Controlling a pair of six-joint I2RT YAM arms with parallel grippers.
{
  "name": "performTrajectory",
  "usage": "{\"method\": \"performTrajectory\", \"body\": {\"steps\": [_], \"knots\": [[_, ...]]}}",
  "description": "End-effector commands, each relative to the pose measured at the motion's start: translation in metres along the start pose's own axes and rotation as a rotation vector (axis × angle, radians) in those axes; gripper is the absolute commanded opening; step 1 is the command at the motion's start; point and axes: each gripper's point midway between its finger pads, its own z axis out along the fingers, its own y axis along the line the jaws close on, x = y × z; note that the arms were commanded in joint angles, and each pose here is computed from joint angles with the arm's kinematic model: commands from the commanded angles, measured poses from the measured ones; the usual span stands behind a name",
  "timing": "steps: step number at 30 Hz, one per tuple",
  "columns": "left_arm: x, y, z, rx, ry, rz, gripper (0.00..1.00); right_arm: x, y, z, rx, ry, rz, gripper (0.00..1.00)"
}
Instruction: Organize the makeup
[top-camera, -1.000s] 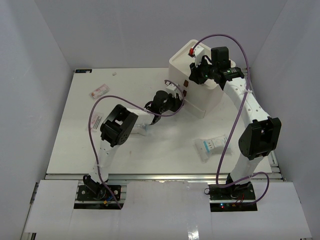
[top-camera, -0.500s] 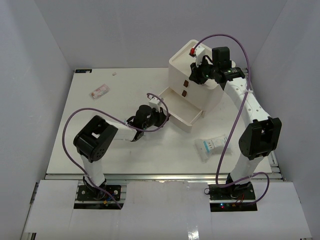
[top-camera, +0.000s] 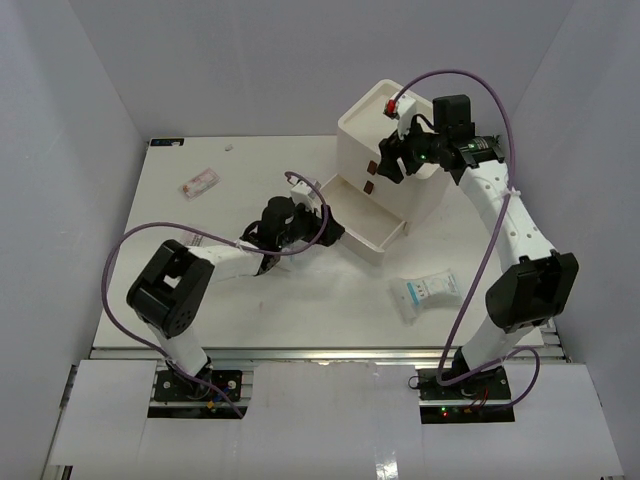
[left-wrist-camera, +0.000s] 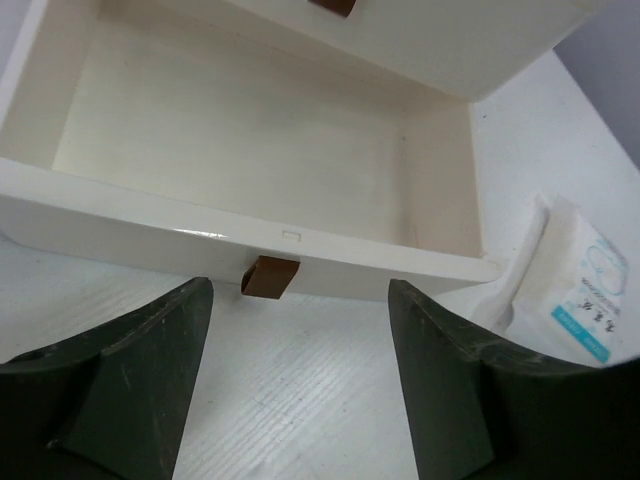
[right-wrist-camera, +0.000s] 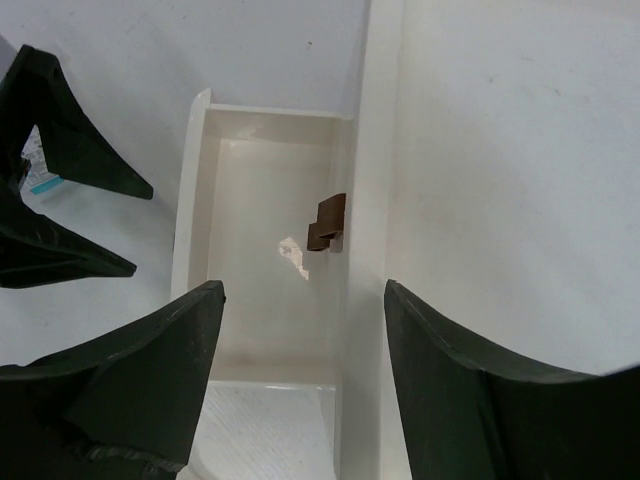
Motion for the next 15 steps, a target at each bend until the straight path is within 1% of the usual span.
{"method": "performTrajectory", "body": {"steps": [1,4,7,9,11,13,15], "knots": [[-0.068,-0.025,-0.031,0.06,-0.111,0.045,0.84,-0.04,0.017,-0.052,0.015,-0.098,-0.086,0.73],[-0.083,-0.022,-0.05,0.041,-0.128,0.051,0.88,-0.046,0.029,-0.063,-0.017,-0.128,-0.132,0.76],[-0.092,-0.01,-0.069,-0.008,-0.135,0.049,0.92,-0.045,0.053,-0.071,-0.125,-0.162,-0.191,0.77],[-0.095,0.004,-0.081,-0.051,-0.129,0.044,0.95,-0.038,0.076,-0.074,-0.227,-0.186,-0.216,0.78],[-0.097,0.018,-0.09,-0.094,-0.12,0.039,0.96,-0.029,0.101,-0.076,-0.34,-0.212,-0.228,0.79],[-0.103,0.045,-0.102,-0.158,-0.119,0.0,0.96,-0.008,0.132,-0.072,-0.469,-0.217,-0.208,0.8],[-0.105,0.06,-0.11,-0.188,-0.108,-0.042,0.96,0.005,0.156,-0.067,-0.547,-0.21,-0.203,0.79]]}}
